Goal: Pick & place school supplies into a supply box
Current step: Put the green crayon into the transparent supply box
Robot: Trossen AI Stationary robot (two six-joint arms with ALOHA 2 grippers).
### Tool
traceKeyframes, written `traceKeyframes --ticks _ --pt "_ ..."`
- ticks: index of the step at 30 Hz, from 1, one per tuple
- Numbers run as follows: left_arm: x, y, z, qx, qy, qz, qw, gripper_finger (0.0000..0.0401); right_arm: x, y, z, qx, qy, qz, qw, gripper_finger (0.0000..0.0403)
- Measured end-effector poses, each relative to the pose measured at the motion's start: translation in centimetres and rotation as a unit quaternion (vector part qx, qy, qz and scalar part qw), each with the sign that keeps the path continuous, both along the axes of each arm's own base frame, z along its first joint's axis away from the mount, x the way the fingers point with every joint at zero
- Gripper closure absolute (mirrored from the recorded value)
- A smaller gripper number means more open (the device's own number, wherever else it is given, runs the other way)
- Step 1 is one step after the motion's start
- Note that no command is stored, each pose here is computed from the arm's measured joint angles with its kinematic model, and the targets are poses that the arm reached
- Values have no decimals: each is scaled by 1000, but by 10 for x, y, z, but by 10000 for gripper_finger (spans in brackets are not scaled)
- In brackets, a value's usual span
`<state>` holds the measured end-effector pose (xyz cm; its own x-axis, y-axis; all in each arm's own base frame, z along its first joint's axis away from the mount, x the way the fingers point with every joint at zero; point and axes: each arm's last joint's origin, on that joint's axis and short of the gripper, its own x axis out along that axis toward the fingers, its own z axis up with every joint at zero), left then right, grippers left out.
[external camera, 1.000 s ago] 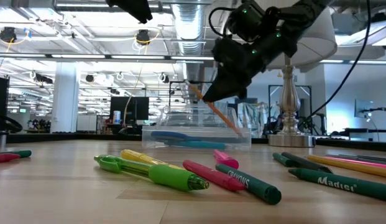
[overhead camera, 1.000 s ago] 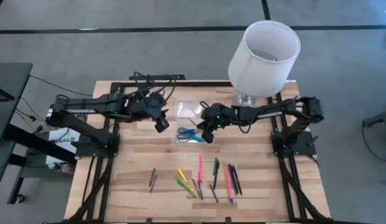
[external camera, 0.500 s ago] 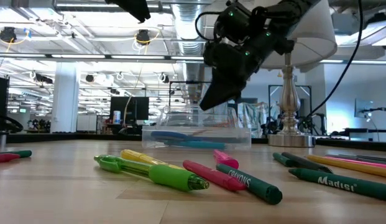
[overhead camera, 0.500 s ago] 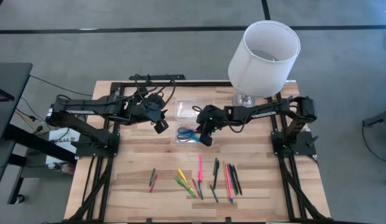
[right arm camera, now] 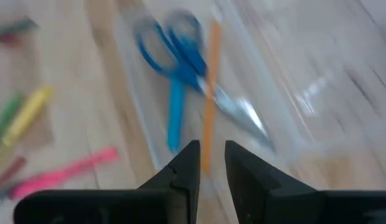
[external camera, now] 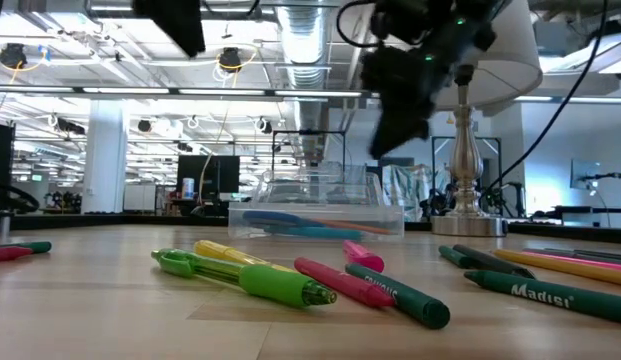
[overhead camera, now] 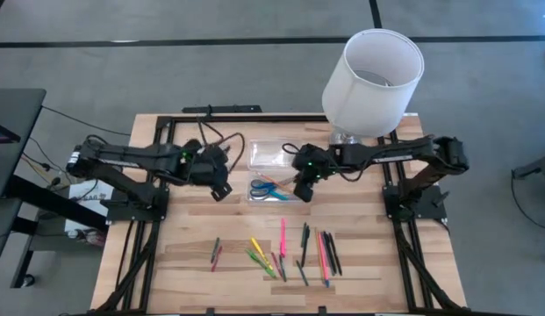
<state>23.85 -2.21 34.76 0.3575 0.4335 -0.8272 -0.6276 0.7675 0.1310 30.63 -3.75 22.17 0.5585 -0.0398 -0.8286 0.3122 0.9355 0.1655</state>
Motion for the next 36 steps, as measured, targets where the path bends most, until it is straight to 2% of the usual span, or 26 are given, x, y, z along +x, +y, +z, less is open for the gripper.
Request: traceKeyframes --ticks 7,14,21,28,36 --pt "3 -32 -61 -109 0 47 993 244 -34 10 14 -21 88 -16 996 336" --pt "-2 -66 -106 -195 -45 110 974 244 -58 24 25 -38 75 0 996 336" --pt "-8 -98 -130 -230 -31 166 958 268 -80 31 29 -40 52 11 998 336" --pt "2 -125 -162 -268 10 179 947 293 -94 30 28 -40 34 8 999 336" --pt "9 -134 -184 -284 54 182 940 298 -100 31 24 -37 35 6 999 336"
